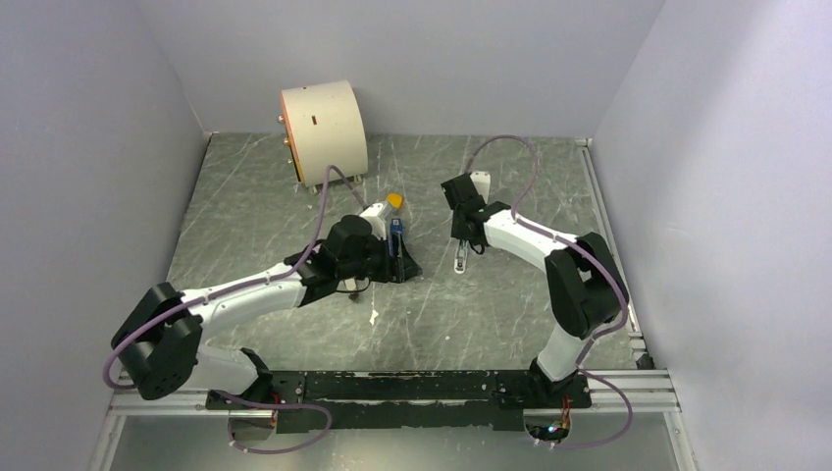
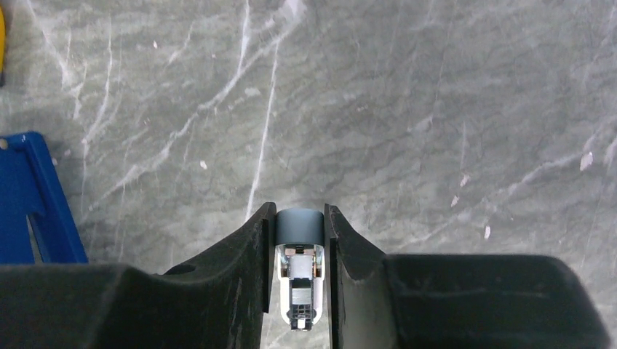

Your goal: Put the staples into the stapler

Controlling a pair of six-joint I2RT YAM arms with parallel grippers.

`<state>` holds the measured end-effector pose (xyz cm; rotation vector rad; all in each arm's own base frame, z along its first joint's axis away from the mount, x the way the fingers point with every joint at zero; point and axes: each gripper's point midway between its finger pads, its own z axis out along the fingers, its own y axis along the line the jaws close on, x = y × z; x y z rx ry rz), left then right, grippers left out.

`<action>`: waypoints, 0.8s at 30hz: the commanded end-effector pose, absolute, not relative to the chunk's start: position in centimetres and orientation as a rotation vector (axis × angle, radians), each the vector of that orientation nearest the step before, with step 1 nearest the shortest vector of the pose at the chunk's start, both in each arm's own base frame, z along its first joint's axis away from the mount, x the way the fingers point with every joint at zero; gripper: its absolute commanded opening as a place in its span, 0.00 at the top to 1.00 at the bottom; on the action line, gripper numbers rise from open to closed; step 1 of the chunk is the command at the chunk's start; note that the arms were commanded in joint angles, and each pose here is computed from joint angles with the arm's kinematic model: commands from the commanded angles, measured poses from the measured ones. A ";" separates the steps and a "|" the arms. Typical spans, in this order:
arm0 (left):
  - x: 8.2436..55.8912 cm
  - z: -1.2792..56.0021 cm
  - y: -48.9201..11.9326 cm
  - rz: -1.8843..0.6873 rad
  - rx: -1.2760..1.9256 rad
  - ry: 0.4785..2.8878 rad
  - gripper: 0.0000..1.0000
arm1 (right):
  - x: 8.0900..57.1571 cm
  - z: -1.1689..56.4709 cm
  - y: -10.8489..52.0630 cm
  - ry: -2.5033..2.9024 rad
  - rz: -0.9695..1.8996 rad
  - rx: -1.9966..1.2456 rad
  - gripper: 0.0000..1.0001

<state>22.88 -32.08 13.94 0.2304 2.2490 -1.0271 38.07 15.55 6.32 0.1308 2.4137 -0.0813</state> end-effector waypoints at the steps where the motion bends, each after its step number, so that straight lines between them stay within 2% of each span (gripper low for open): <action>1: 23.0 16.0 -35.1 -1.145 0.252 2.182 0.37 | 36.9 7.5 15.7 2.397 -0.016 0.154 0.78; 5: 23.0 14.8 -36.8 -1.153 0.267 2.215 0.42 | 35.7 7.8 15.8 2.400 0.010 0.153 0.78; 12: 23.5 12.8 -40.0 -1.087 0.315 2.269 0.73 | 34.0 8.1 15.6 2.401 0.037 0.163 0.78; 24: 24.5 6.5 -42.8 -0.943 0.293 2.376 0.88 | 33.0 8.0 15.7 2.409 0.073 0.156 0.78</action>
